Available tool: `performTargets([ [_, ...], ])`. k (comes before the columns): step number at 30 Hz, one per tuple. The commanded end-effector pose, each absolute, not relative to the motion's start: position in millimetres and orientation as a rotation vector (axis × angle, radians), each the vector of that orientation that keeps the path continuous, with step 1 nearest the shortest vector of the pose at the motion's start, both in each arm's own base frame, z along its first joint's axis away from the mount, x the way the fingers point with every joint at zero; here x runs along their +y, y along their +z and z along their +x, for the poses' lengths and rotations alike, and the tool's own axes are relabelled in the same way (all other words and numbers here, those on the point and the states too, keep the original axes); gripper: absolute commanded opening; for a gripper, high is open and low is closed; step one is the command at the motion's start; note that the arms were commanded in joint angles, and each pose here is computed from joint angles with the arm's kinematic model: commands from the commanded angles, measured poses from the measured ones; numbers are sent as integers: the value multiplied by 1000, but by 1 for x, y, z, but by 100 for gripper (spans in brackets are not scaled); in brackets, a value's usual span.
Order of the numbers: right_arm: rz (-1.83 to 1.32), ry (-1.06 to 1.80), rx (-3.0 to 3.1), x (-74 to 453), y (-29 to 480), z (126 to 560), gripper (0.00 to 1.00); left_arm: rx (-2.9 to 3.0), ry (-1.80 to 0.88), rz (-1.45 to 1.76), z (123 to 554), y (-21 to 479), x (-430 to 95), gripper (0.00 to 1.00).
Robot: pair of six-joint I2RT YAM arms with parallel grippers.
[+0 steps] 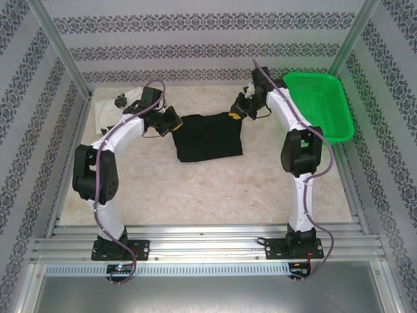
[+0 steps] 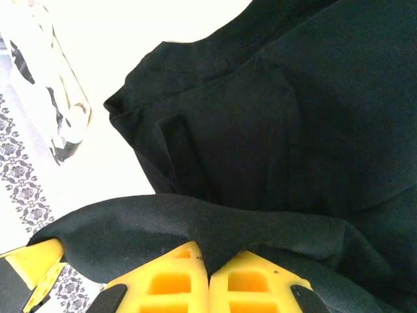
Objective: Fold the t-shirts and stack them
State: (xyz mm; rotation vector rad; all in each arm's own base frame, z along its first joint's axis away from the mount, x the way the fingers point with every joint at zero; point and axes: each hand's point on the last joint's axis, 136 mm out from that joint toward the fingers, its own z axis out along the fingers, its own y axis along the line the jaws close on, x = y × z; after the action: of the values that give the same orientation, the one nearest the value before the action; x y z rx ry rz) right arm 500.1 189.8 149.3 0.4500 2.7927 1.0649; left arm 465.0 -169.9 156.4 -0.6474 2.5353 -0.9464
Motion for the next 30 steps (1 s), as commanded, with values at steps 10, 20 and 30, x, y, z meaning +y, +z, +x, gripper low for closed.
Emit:
performTargets([
  [10, 545, 1081, 2746, 175, 133, 535, 0, 2475, -987, -613, 503, 151, -162, 0],
  [20, 621, 1128, 2722, 170, 111, 553, 0, 2459, -1053, -626, 534, 130, -169, 0],
  [30, 703, 1354, 2502, 163, 115, 606, 37, 2317, -1153, -615, 583, 159, -170, 47],
])
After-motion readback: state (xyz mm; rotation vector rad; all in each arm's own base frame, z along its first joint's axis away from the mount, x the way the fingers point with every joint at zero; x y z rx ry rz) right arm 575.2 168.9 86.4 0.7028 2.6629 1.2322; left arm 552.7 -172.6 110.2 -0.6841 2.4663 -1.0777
